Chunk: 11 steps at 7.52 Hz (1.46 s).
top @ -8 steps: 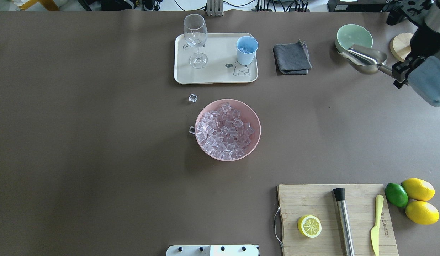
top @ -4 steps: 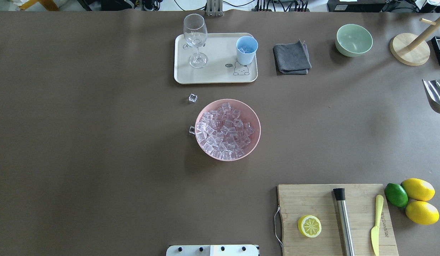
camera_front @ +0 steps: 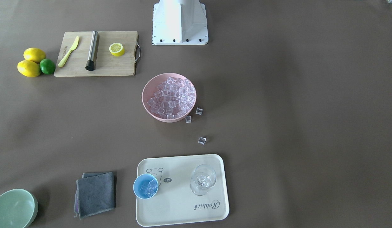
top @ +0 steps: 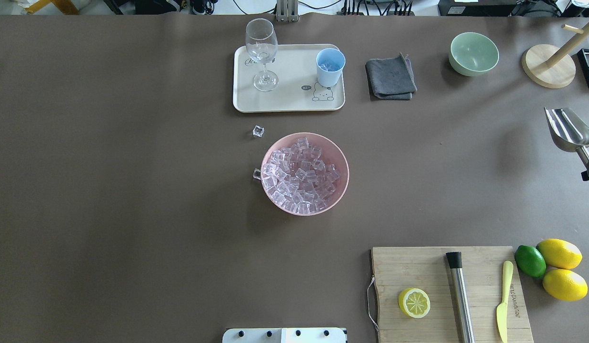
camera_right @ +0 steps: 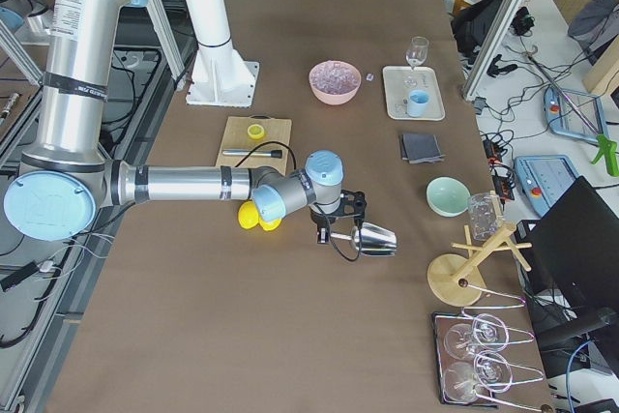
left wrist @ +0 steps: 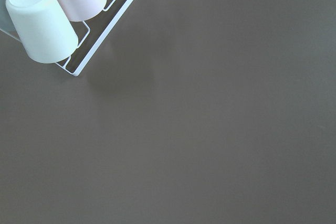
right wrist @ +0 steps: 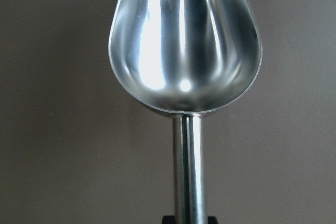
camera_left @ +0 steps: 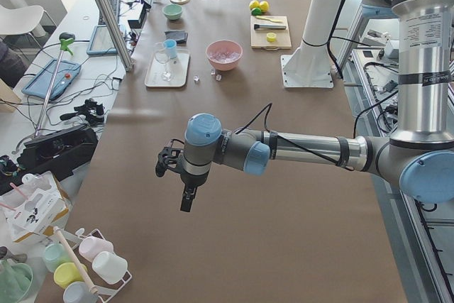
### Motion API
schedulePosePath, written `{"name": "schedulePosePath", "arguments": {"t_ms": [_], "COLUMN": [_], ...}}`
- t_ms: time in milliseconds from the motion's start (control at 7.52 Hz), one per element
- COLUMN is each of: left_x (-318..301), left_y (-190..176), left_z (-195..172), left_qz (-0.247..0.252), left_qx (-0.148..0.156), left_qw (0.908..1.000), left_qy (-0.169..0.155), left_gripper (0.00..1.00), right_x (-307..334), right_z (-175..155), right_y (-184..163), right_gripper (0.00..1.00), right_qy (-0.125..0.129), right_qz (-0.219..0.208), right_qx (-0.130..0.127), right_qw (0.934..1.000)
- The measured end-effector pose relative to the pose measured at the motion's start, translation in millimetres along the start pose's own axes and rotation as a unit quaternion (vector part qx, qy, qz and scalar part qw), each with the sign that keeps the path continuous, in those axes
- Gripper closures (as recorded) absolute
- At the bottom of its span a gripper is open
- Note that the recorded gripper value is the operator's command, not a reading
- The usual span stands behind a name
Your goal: Put ice in cup with scoop
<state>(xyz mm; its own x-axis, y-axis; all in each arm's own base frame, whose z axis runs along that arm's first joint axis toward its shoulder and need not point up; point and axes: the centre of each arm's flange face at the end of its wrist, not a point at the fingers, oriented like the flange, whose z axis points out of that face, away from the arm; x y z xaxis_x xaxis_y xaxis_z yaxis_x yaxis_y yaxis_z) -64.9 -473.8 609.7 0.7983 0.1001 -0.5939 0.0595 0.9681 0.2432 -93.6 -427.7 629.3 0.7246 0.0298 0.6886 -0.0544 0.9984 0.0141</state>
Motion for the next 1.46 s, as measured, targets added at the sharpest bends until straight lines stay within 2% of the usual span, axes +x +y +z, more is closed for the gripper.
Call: {"name": "schedulePosePath", "arguments": {"t_ms": [133,399,532,665,1064,1330,1463], "left_x": [1,4,5,6,10,12,13], "left_y": [-1,-2,-2,-2,-3,-4,-4], "left_z": [-2,-4,-5,-5,-7,-8,-7], "left_qz": [0.001,0.003,0.004,0.004,0.008,0.010,0.011], "left_qx": [0.002,0.004,0.005,0.005,0.006,0.007,0.007], "left_qw": [1.0000,1.0000,1.0000,1.0000,0.9999,0.9999,0.9999], "left_qy": [0.001,0.002,0.002,0.003,0.004,0.004,0.004], "left_gripper": [0.01,0.01,0.01,0.01,0.01,0.01,0.01], "right_x": [-10,-21,-24,-27,-36,-15,2], "right_z": [5,18,21,22,10,-17,-37], "right_y": [-1,-6,-8,-10,-9,-10,-13], "right_gripper": [1.00,0.51,0.17,0.01,0.00,0.00,0.00], "right_qy": [-0.001,0.002,0.002,0.002,-0.010,-0.031,-0.030], "right_qz": [-0.001,-0.011,-0.014,-0.016,-0.027,-0.040,-0.052], "right_qx": [-0.004,-0.010,-0.012,-0.012,-0.008,-0.011,-0.011], "right_qw": [1.0000,0.9999,0.9998,0.9998,0.9996,0.9986,0.9981]}}
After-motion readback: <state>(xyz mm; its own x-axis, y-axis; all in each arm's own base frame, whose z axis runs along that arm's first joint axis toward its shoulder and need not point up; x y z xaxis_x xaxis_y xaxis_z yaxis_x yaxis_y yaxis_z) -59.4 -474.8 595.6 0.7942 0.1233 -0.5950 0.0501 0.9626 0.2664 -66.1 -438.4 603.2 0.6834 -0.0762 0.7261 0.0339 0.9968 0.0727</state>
